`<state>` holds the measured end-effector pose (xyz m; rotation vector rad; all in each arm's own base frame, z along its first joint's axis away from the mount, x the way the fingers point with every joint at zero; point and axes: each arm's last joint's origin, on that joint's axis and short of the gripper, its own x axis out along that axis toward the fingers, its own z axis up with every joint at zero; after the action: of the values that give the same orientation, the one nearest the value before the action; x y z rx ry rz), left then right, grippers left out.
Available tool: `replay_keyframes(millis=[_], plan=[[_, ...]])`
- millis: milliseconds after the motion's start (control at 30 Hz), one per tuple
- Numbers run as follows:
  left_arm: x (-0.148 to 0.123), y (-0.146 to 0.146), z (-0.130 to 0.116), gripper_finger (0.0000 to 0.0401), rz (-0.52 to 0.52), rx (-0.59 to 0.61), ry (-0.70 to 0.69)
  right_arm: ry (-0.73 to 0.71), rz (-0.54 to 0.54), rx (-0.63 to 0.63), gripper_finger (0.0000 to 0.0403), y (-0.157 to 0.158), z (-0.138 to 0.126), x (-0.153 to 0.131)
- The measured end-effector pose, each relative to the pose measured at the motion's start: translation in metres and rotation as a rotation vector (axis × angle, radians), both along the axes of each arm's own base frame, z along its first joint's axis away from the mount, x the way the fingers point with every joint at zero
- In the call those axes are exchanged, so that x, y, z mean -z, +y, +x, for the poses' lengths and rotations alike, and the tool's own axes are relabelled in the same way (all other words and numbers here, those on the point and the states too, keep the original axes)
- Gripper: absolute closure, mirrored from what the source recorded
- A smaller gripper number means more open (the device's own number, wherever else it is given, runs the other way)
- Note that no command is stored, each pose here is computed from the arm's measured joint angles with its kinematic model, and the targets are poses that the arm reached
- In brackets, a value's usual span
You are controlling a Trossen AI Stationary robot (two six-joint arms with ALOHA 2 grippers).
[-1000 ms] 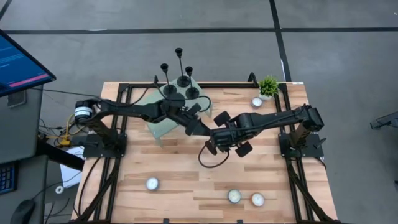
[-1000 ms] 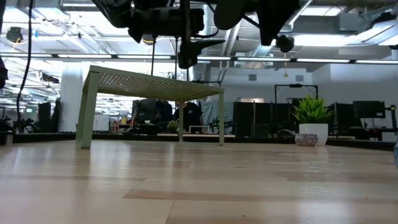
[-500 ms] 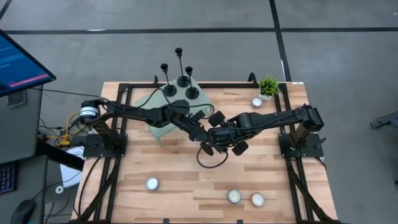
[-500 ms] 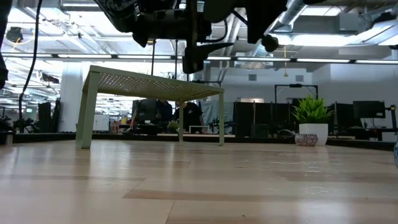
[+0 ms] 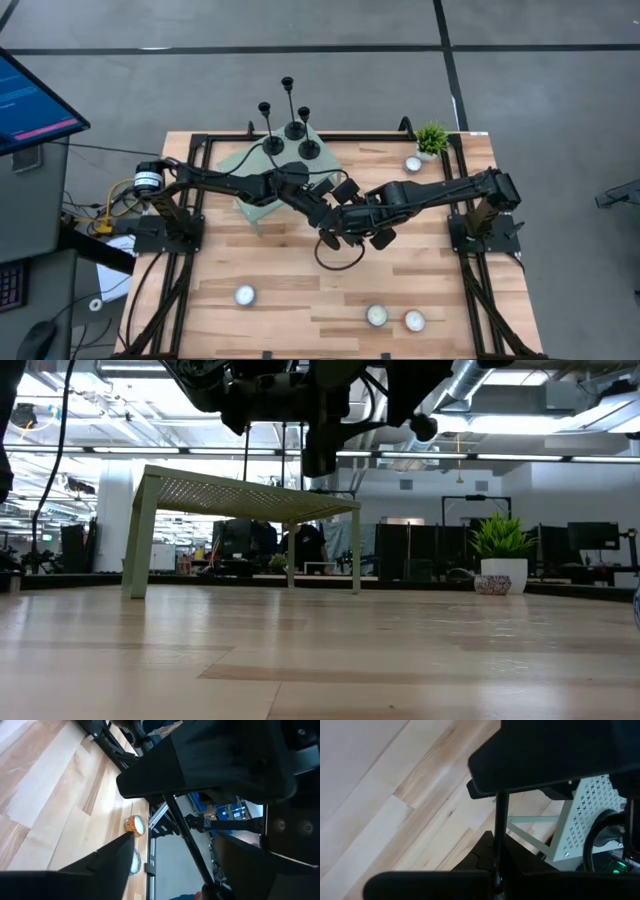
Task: Pick & Place candle stick holders
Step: Align the black candle holder with the other black candle holder on the shelf
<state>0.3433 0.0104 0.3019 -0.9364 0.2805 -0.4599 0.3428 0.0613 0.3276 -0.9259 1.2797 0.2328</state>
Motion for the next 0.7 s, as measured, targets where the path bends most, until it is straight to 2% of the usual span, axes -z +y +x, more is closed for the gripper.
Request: replay_keyframes(millis=[133,433,700], plan=[[-0.0001,0.0000,0.0000,0.0198,-0.012,0.000,0.006,0.000,-0.002,0.000,0.0403,0.0001,0.0000,0.0000],[0.0008,-0.0001,-0.0003,0.0377,-0.045,-0.001,0.031,0.004,-0.006,-0.002,0.0403,0.0000,-0.0009,-0.0003],[0.0007,0.0001,-0.0002,0.0387,-0.031,-0.001,0.016,-0.022,-0.033,0.018,0.0380,-0.0008,-0.0010,-0.0025]])
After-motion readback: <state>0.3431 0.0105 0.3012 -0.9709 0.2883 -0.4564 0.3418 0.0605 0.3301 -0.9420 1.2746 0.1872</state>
